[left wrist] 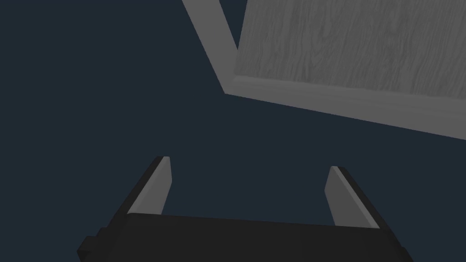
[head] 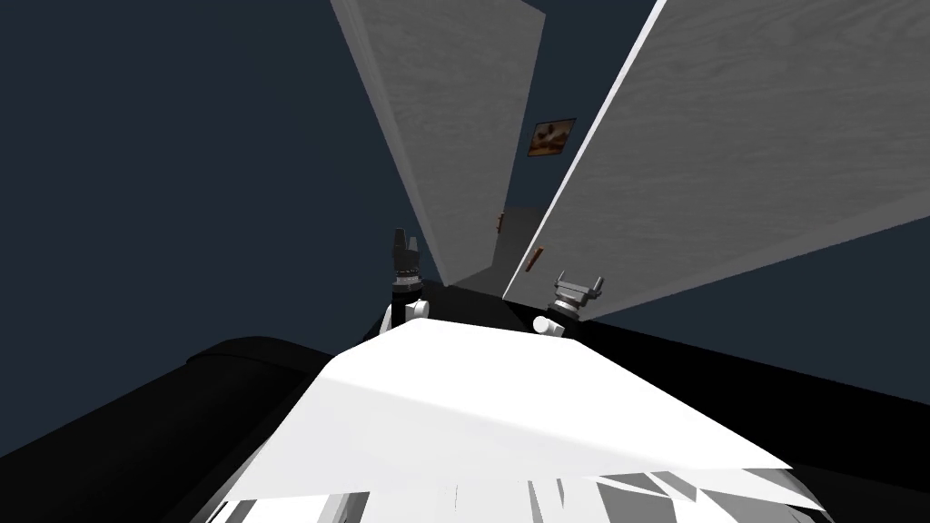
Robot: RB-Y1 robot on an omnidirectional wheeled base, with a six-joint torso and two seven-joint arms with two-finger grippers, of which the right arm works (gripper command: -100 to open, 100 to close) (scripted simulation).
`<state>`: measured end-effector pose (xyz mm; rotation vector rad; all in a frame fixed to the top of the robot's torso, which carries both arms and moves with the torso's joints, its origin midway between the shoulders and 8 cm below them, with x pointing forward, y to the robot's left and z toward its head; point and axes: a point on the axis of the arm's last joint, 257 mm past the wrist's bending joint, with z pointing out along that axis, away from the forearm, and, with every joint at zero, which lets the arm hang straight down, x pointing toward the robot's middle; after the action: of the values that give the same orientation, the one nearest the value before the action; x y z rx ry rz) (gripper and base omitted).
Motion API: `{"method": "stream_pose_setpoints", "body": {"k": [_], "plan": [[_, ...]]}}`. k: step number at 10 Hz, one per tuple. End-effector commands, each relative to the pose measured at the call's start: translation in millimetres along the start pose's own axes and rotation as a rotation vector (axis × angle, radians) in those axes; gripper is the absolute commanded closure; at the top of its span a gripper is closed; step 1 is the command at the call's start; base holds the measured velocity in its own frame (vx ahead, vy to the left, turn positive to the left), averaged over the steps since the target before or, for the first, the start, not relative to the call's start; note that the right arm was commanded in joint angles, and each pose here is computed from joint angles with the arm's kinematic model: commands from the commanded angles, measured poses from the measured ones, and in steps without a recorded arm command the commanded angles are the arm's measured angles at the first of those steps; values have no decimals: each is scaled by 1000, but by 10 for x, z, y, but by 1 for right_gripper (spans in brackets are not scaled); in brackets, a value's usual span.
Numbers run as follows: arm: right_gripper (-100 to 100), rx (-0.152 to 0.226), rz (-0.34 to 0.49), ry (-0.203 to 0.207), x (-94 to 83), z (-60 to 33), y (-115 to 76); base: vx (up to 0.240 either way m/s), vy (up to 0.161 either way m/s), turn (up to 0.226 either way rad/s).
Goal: Push the door open
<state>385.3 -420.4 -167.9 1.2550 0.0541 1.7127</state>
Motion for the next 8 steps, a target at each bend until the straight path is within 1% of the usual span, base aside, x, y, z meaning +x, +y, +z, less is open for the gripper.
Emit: {"method": "stream_pose_setpoints", "body": {"k": [1,5,8], "plan": [[-100,-5,30,-28,-127,-38,9,-4,-104,174],[-100,-20,97,-97,-415,-114,-30,-7,-102,225],[-100,-35,146,-149,-624,-184,-56,-16,-98,195]]}}
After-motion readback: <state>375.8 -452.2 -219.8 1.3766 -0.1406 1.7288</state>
